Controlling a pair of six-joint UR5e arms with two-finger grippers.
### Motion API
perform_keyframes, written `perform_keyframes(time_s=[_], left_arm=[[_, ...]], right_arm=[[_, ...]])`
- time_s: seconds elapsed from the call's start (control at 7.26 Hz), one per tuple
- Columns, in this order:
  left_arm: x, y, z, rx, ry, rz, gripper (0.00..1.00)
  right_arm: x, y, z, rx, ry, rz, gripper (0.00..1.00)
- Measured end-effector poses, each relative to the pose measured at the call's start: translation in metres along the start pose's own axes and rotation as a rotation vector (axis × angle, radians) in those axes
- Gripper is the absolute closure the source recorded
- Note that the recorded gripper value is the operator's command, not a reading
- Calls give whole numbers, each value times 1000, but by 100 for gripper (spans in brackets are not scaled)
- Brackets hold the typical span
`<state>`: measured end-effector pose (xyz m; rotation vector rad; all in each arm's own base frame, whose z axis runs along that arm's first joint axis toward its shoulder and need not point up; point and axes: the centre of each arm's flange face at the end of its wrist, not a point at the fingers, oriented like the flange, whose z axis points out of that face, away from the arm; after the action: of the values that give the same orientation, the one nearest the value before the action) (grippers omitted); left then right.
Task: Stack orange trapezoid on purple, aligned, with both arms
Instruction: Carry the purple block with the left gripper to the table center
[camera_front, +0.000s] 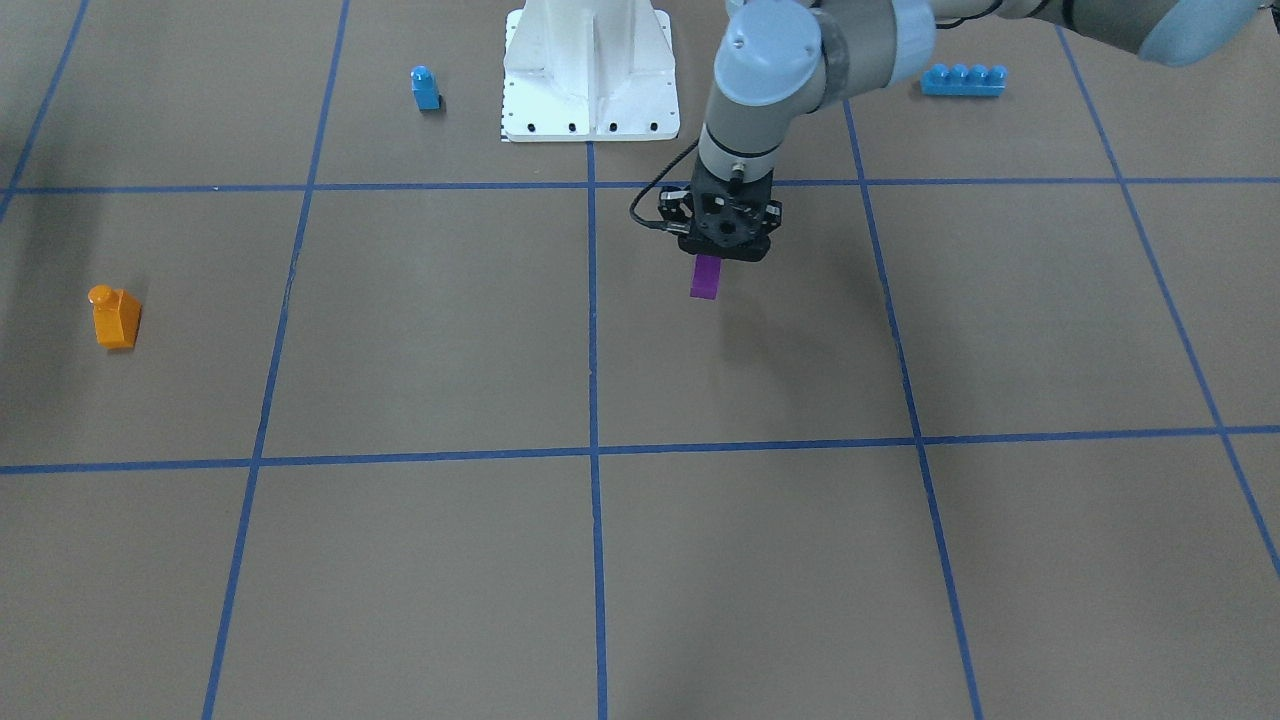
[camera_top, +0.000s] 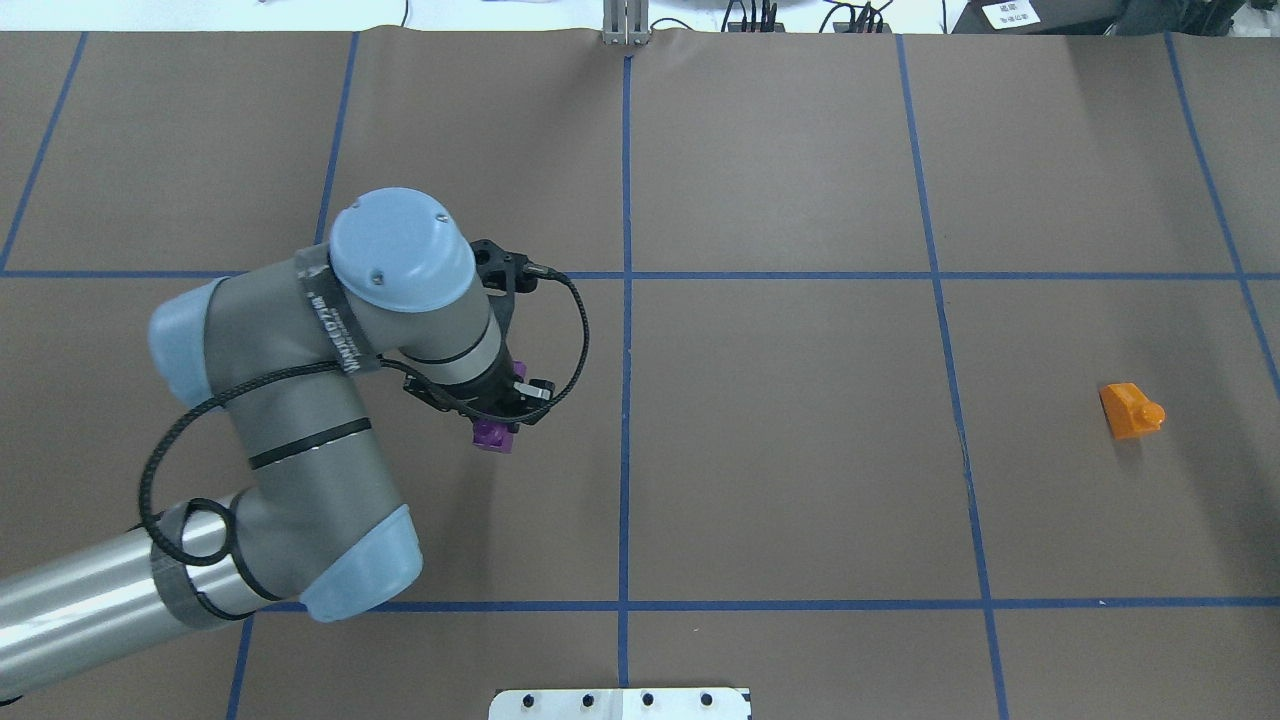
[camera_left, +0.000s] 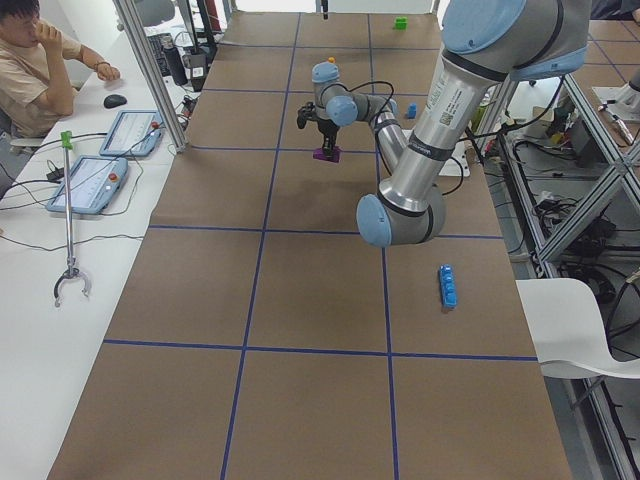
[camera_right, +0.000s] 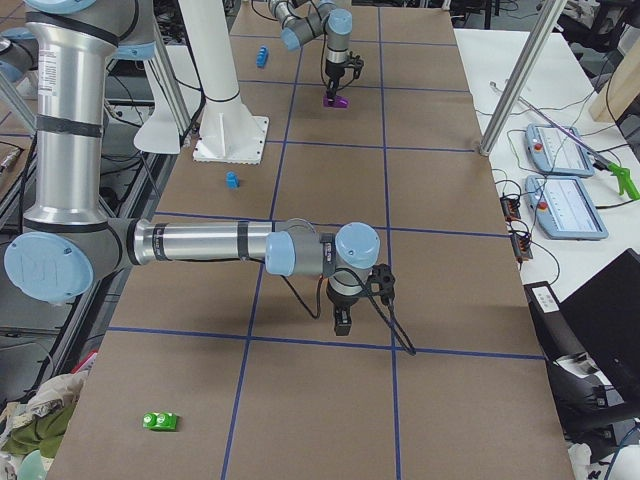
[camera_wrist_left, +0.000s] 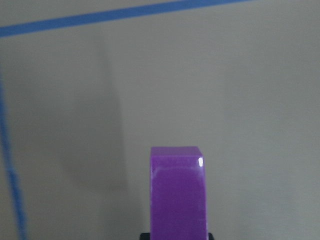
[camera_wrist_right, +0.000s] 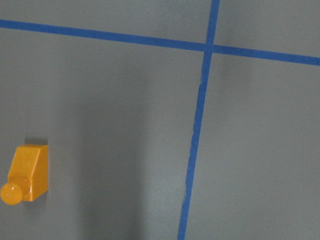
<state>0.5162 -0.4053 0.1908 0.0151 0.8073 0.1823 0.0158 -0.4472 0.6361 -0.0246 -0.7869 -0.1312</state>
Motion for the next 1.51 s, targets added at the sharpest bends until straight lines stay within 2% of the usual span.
perform_keyframes(time_s=[0.55, 1.1, 1.51], left_arm=[[103, -51, 27, -20, -18, -94, 100], [112, -65, 74, -20, 3, -163, 100], [112, -68, 78, -20, 2, -184, 100]], right_arm=[[-1, 0, 6, -14, -1, 0, 0], [-4, -1, 13, -29, -3, -6, 0], [-4, -1, 15, -32, -6, -8, 0]])
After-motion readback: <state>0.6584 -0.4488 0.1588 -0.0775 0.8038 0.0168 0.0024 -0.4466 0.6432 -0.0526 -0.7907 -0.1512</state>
